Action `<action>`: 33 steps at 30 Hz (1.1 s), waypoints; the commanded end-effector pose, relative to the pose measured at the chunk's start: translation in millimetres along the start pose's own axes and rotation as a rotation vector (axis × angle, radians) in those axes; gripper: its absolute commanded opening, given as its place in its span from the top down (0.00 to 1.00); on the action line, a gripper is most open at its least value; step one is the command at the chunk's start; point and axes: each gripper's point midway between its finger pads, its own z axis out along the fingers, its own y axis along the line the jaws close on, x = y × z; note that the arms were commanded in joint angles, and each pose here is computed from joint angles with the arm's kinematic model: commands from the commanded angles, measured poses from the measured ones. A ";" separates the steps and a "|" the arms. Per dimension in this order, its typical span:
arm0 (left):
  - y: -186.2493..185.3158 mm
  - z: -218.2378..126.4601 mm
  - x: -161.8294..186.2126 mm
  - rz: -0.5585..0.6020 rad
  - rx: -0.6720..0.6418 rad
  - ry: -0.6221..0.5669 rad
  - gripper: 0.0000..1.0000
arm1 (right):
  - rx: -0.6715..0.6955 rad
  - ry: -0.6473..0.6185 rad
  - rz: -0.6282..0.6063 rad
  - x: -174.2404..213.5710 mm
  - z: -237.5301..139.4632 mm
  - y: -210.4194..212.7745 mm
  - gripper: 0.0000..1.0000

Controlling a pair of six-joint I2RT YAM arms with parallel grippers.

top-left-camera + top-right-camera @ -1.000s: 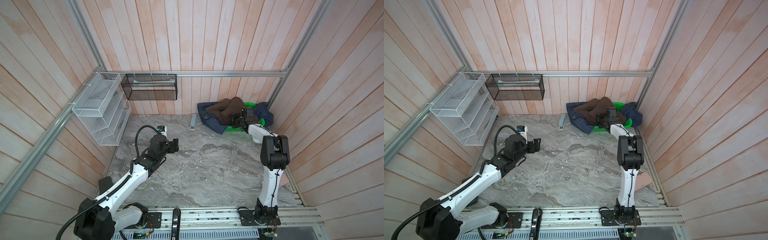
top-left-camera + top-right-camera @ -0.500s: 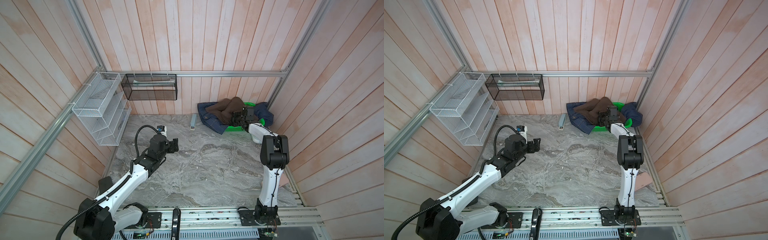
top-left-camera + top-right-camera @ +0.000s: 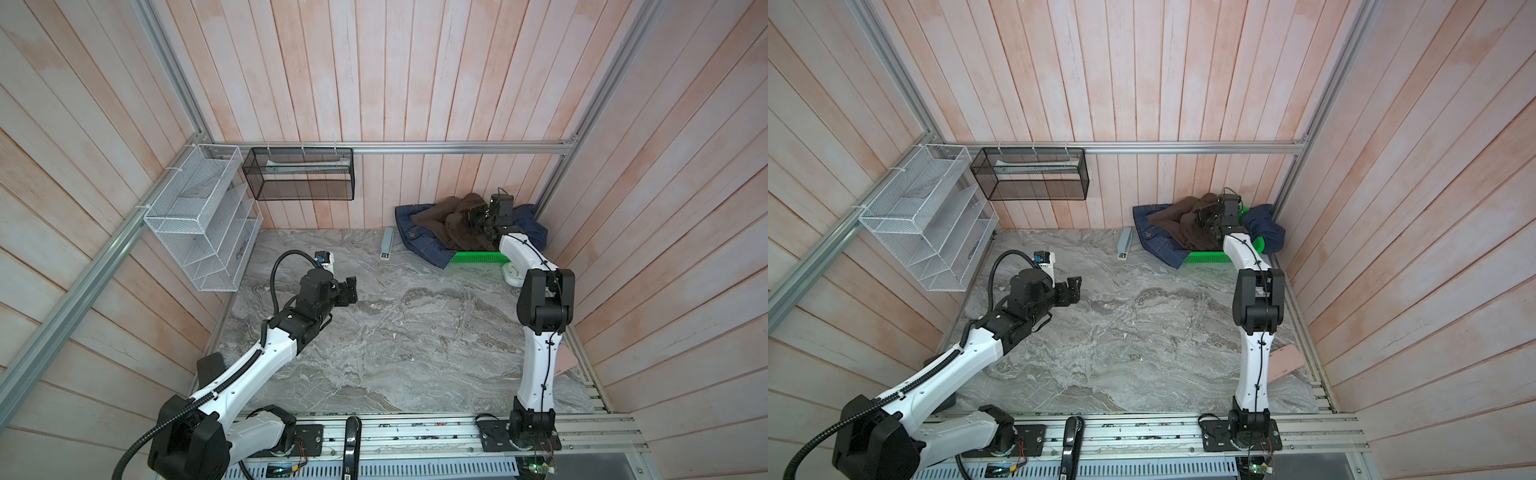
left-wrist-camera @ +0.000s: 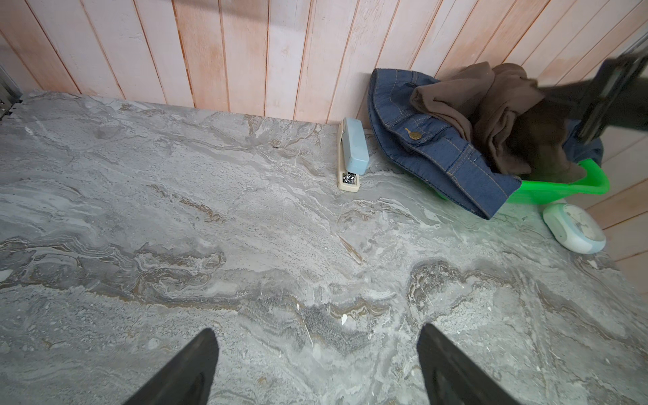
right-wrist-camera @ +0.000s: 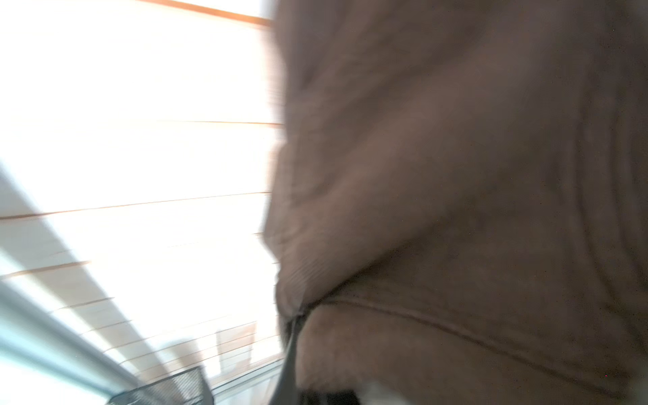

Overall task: Fold and stack the trousers
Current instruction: 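Lift the brown trousers high out of the basket with the right gripper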

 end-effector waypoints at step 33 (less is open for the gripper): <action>-168.7 -13.4 -28.6 0.301 0.544 -0.492 0.00 | -0.989 -0.333 -0.990 195.3 -437.4 405.5 1.00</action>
